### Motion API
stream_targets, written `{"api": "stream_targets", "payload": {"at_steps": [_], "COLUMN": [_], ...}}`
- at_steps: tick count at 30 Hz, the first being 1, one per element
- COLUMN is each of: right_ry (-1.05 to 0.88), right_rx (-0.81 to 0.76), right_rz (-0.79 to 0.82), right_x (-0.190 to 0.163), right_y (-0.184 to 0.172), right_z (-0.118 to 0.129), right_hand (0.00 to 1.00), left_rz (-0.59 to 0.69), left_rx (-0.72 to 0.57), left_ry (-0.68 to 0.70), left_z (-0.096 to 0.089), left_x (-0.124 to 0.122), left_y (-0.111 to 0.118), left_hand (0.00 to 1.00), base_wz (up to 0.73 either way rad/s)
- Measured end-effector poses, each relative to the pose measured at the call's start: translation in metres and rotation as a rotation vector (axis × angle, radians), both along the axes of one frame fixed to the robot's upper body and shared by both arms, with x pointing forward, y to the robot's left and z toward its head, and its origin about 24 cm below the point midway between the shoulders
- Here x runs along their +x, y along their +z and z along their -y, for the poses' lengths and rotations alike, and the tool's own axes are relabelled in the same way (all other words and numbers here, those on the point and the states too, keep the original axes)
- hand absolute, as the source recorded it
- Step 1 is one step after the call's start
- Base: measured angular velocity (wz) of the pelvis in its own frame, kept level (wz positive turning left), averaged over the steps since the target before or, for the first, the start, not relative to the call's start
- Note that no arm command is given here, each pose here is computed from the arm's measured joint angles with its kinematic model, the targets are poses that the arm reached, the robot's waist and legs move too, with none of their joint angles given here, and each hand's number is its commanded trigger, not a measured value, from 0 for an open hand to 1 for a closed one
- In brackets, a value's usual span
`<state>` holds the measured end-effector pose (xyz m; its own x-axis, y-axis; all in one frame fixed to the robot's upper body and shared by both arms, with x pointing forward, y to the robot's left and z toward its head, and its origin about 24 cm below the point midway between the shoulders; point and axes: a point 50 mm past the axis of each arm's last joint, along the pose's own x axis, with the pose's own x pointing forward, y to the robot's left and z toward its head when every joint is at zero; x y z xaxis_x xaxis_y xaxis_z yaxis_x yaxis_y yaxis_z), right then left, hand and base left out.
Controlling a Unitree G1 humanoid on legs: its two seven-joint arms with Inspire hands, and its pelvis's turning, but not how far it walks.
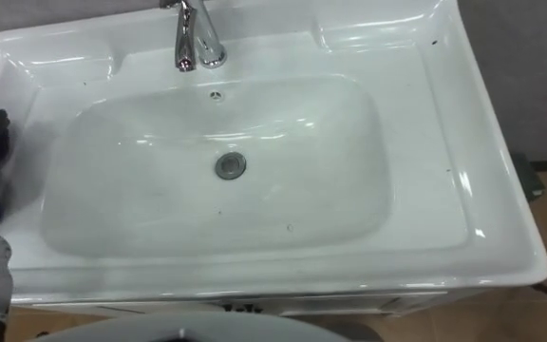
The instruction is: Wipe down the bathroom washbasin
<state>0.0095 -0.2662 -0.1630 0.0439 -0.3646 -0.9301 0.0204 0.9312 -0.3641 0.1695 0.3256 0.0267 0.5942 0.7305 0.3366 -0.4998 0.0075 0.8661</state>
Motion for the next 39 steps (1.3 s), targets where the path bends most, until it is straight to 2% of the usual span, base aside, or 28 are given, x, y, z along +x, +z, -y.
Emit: {"api": "stream_targets", "payload": {"at_steps": [6,18,24,32,36,39], "right_ry": [0.008,-0.024,-0.059,-0.055,-0.062,-0.089], "right_rx": [0.005,0.038,0.077,0.091,0.093,0.101], "right_rz": [0.008,0.042,0.099,0.148,0.162,0.172], "right_x": [0.004,0.016,0.023,0.028,0.029,0.029], "right_y": [0.000,-0.001,-0.002,-0.002,-0.003,-0.003], "right_z": [-0.002,-0.005,-0.009,-0.014,-0.017,-0.018], "right_hand": [0.00,0.00,0.00,0.00,0.00,0.00], "left_rz": [0.014,0.195,0.257,0.248,0.252,0.261], "left_rx": [-0.007,-0.258,-0.440,-0.657,-0.725,-0.729], "left_ry": [-0.009,-0.011,-0.068,-0.223,-0.248,-0.263], "left_z": [0.001,0.004,0.018,0.055,0.063,0.065], "left_x": [0.002,0.007,0.013,0.027,0.028,0.031], "left_y": [0.001,0.002,-0.004,-0.020,-0.024,-0.022], "left_hand": [0.00,0.00,0.00,0.00,0.00,0.00], "base_wz": [0.00,0.00,0.00,-0.01,-0.19,-0.11]}}
